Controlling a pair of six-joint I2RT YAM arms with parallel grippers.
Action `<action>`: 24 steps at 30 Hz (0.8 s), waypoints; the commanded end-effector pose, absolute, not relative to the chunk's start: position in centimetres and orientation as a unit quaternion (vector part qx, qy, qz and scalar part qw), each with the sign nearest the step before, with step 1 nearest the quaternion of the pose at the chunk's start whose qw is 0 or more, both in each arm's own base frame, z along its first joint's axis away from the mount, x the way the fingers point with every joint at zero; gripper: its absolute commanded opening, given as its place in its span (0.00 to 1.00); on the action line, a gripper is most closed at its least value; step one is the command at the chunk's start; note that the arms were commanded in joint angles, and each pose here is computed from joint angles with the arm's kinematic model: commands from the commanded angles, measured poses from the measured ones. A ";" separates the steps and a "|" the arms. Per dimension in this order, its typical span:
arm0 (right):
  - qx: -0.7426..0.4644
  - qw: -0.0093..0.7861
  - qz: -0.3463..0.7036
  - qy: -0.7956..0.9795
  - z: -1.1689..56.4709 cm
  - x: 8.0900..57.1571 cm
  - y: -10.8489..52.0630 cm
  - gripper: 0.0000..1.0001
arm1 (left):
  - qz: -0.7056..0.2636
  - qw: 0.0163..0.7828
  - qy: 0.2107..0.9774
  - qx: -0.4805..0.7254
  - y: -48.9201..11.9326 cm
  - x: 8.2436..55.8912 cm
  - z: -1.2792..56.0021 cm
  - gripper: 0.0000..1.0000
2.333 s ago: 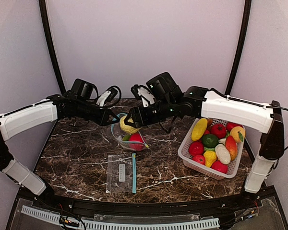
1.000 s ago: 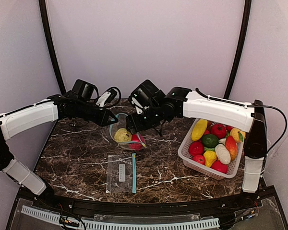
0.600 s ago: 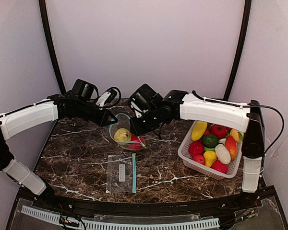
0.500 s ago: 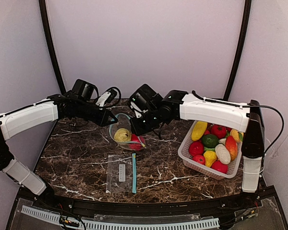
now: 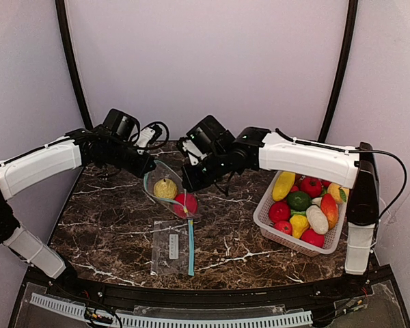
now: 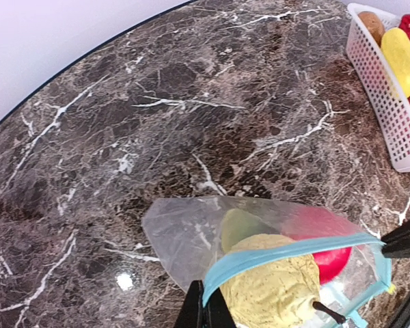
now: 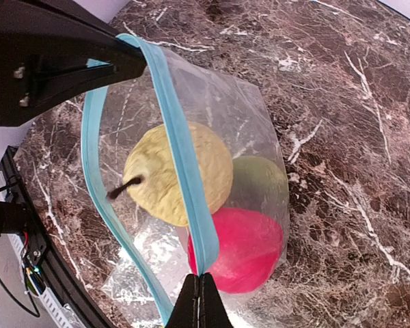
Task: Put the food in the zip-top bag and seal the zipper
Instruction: Adjust the zipper food storage bag at the center of the board.
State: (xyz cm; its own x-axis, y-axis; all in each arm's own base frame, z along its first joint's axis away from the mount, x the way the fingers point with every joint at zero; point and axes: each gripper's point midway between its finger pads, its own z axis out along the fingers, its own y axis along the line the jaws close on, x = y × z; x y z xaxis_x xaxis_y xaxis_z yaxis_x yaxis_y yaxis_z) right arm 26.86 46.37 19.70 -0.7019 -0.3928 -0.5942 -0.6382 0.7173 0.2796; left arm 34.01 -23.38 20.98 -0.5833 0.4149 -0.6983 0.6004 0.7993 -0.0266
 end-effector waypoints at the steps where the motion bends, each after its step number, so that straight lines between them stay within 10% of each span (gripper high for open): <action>1: -0.282 0.267 0.312 0.867 22.9 26.3 47.5 0.00 | -0.046 0.355 0.884 0.302 -21.6 34.3 21.0 0.01; 10: -0.223 0.271 0.348 0.870 22.4 27.9 45.9 0.00 | -0.146 0.324 0.880 0.316 -25.0 32.7 20.4 0.13; 16: -0.208 0.277 0.343 0.873 22.0 28.5 45.1 0.00 | -0.168 0.308 0.885 0.307 -25.4 32.5 20.1 0.75; 24: -0.202 0.285 0.338 0.874 22.3 28.8 44.9 0.00 | -0.204 0.264 0.904 0.265 -24.7 32.2 19.3 0.97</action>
